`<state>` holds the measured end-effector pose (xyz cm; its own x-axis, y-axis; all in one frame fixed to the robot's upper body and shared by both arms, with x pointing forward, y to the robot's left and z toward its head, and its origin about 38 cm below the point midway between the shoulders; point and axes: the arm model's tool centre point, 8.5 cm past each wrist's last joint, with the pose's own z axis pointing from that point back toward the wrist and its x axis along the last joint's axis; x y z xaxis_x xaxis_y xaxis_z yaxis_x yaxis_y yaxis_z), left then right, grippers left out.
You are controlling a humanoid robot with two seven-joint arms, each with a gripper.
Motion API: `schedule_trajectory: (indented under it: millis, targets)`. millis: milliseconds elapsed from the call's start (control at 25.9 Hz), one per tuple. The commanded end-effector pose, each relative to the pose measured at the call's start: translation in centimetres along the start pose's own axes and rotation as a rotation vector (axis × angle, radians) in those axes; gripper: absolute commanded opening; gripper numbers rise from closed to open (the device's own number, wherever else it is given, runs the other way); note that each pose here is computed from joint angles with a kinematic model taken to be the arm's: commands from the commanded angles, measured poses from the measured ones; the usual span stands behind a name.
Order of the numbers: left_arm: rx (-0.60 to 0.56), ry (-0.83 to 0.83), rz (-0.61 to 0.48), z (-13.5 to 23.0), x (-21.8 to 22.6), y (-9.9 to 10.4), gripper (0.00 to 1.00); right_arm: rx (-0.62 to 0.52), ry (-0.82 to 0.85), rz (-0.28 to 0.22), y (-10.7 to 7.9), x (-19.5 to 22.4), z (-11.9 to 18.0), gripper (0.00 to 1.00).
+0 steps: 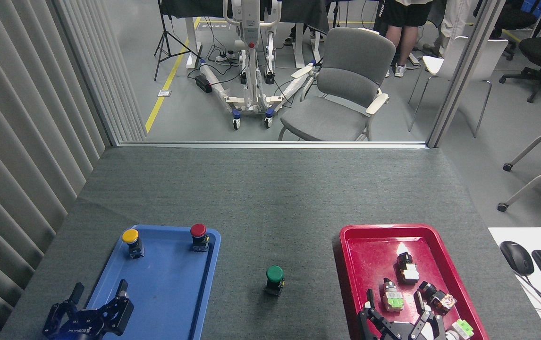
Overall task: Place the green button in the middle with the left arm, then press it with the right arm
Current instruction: 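Lift the right hand off the button and withdraw it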
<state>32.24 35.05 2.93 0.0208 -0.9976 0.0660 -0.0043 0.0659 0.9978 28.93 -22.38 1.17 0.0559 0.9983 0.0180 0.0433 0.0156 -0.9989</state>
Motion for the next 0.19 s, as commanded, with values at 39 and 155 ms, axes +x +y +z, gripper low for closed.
schedule_trajectory:
  millis: [39,155]
  targets:
    - [0.001,-0.004,0.004,0.3,-0.45,0.05,1.0,-0.002,0.001,0.0,-0.05,-0.01,0.0,1.0]
    - [0.004,-0.006,0.006,0.31,-0.48,0.13,1.0,-0.005,0.001,0.0,-0.08,-0.01,0.0,1.0]
